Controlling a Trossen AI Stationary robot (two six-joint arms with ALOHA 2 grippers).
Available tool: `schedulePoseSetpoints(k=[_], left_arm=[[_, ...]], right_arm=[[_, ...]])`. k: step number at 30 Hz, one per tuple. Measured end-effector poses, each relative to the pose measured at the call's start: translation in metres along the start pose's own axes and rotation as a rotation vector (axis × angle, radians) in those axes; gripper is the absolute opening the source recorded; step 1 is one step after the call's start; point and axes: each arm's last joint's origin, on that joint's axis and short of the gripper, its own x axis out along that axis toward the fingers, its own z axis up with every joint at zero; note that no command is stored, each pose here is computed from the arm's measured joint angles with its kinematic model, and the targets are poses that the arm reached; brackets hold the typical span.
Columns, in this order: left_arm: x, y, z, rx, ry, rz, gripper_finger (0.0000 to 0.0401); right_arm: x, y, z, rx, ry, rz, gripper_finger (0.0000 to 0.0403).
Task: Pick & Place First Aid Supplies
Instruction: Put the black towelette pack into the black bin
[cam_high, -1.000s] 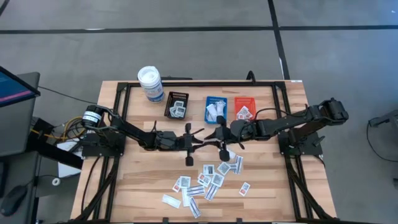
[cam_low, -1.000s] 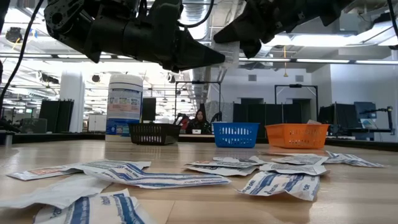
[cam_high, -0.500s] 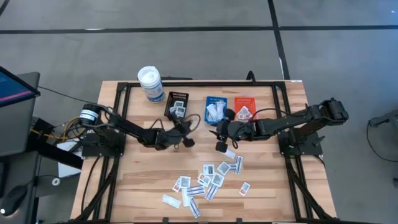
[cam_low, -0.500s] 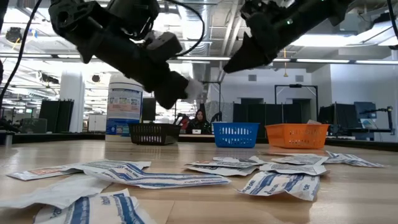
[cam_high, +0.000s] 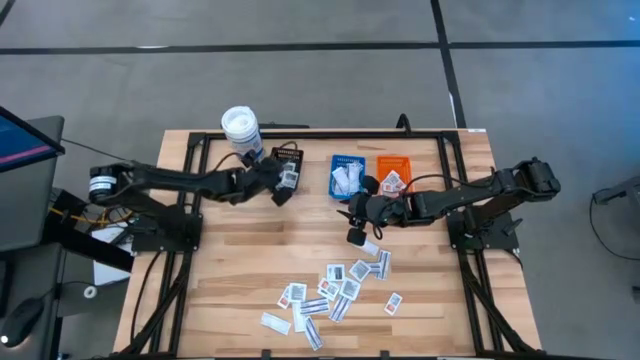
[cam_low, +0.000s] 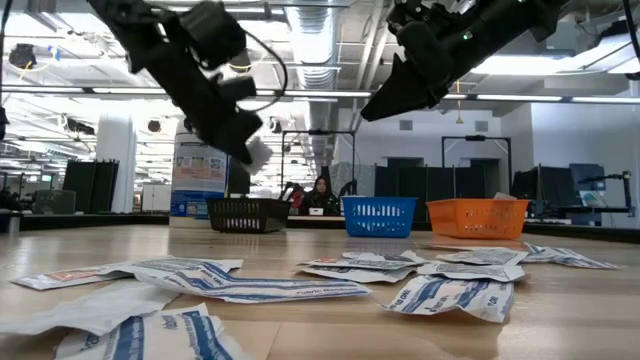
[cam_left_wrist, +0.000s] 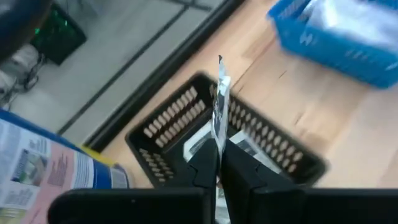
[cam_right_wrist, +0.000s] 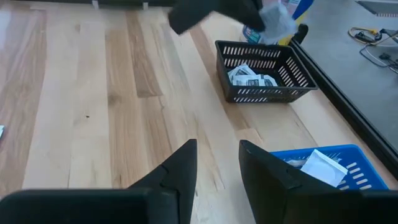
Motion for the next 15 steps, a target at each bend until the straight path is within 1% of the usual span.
schedulePoseSetpoints(k=[4, 6, 9, 11, 15], left_arm=[[0.018, 0.000, -0.009, 0.015, 0.062, 0.012, 0.0021], [0.027, -0.002, -0.015, 0.033, 0.100, 0.035, 0.0028], [0.042, -0.002, -0.025, 0.056, 0.159, 0.074, 0.0045], [0.050, -0.005, -0.031, 0.069, 0.191, 0.082, 0.0060], [0.055, -0.019, -0.035, 0.074, 0.180, 0.008, 0.0087]], right_arm=[[0.000, 0.000, 0.000, 0.000, 0.000, 0.001, 0.0113], [0.000, 0.000, 0.000, 0.000, 0.000, 0.001, 0.0113], [0.000, 0.000, 0.000, 0.000, 0.000, 0.001, 0.0113], [0.000, 0.000, 0.000, 0.000, 0.000, 0.002, 0.0113], [0.000, 0.000, 0.000, 0.000, 0.000, 0.002, 0.0113]])
